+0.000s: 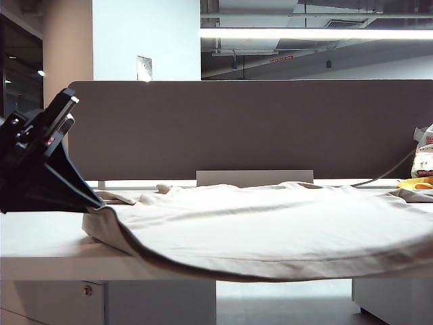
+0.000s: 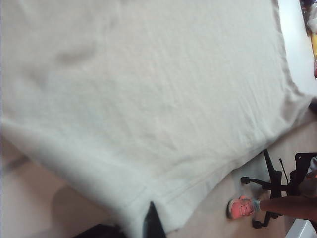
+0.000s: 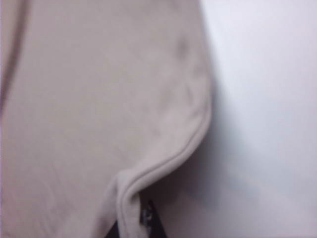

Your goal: Fold the bottom side of the T-shirt horizontally towards the center, about one-third of the way, then fold the sleeve back towards the center, creating a straight line along the edge of the T-shirt, and finally fold the bottom of the T-shirt up towards the top, creating a neat rectangle.

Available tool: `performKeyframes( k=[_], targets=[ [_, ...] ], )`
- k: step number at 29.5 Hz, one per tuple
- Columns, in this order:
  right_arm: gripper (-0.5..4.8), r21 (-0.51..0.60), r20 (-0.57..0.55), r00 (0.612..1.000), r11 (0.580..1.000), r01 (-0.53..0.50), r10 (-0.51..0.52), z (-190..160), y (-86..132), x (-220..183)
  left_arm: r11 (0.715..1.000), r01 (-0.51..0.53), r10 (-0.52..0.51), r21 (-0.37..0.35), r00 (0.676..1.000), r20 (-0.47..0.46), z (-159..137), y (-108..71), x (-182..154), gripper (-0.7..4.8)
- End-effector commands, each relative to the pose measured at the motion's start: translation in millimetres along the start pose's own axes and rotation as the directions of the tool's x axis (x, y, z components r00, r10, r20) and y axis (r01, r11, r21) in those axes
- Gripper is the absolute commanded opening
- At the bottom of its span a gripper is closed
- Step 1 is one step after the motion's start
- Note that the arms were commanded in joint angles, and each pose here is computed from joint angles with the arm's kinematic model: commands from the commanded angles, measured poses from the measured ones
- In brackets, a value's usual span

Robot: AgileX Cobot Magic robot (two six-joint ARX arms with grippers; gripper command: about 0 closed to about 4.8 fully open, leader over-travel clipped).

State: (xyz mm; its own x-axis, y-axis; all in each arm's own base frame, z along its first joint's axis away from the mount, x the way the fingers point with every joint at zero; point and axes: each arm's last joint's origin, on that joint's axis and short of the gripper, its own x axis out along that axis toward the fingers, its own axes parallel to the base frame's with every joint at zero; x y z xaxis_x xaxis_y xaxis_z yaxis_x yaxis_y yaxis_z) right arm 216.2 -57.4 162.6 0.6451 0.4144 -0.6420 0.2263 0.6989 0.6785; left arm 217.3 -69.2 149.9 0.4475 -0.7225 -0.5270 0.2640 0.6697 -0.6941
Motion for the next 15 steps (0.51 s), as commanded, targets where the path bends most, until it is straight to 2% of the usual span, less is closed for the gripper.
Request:
performKeyframes(
  k=[1, 7, 15],
  targets=[
    [-0.02, 0.001, 0.023, 1.0, 1.0, -0.014, 0.014, 6.3, 5.6, -3.1, 0.999, -0.01, 0.009, 0.037, 1.0, 0.017, 7.5, -4.1, -0.7, -0.06],
    [-0.02, -0.008, 0.044, 0.999, 1.0, -0.02, 0.021, 13.5, 10.7, -5.7, 0.996, -0.019, 0.014, 0.082, 0.998, 0.061, 22.9, -12.6, -2.4, -0.06],
    [-0.02, -0.032, 0.079, 0.995, 0.998, -0.054, 0.056, 27.8, 27.1, -8.4, 0.986, -0.086, 0.066, 0.145, 0.989, 0.135, 47.4, -25.9, -6.9, -0.06]
  ],
)
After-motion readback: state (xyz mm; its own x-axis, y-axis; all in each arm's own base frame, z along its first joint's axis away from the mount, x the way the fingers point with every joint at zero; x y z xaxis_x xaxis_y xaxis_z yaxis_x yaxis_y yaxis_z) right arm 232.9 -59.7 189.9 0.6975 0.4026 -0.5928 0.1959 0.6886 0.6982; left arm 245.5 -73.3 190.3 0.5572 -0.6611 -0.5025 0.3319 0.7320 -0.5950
